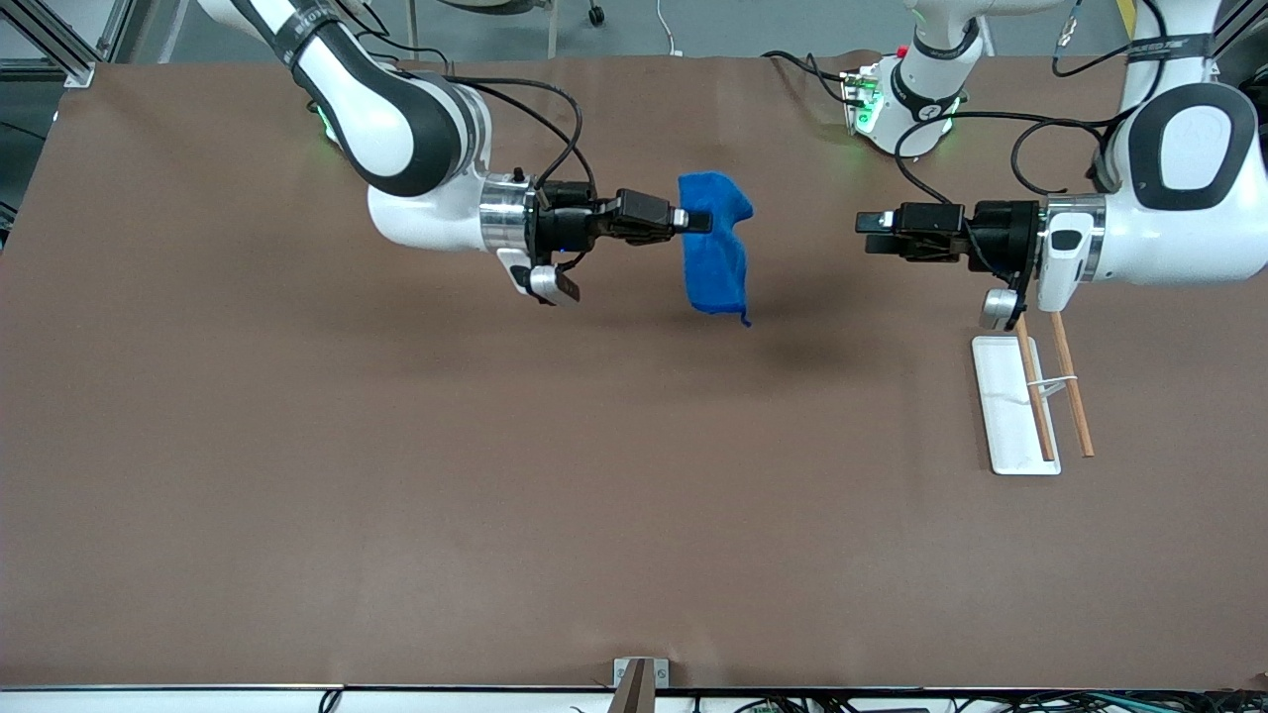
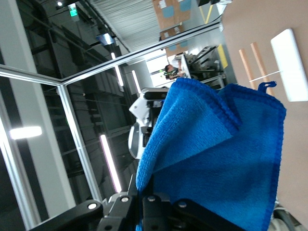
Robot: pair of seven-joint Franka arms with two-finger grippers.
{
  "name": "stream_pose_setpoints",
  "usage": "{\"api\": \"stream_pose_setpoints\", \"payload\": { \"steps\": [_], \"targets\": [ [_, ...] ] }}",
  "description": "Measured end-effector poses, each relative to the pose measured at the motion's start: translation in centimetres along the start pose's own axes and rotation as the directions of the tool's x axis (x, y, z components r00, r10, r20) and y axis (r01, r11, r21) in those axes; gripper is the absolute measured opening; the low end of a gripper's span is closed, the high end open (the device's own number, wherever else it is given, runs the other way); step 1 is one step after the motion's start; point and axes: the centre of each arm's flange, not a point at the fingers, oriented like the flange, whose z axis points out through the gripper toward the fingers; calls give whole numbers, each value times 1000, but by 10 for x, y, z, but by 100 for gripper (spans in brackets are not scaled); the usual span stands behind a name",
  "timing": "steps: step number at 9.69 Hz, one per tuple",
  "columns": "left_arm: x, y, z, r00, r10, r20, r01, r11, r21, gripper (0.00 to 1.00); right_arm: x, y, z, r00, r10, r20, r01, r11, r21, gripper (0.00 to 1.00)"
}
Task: Right arm passes towel to left arm to hang
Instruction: 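Grasp the towel edge with the left gripper beside the right gripper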
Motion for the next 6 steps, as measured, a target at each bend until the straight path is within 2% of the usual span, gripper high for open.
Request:
{"api": "stream_pose_setpoints", "payload": {
  "steps": [1,4,6],
  "targets": [
    [0,-5,5,1000,-14,0,14,998,-57,100,2,5,1,1000,6,9,-6,1000,16,3],
    [-7,-26,31,1000,-23,-7,20,972,-235,99,8,13,4,1000,26,-6,-25,997,75,3],
    [-11,-34,56,998,-42,-36,31,961,-274,99,6,8,11,999,35,-6,-34,993,110,3]
  ]
}}
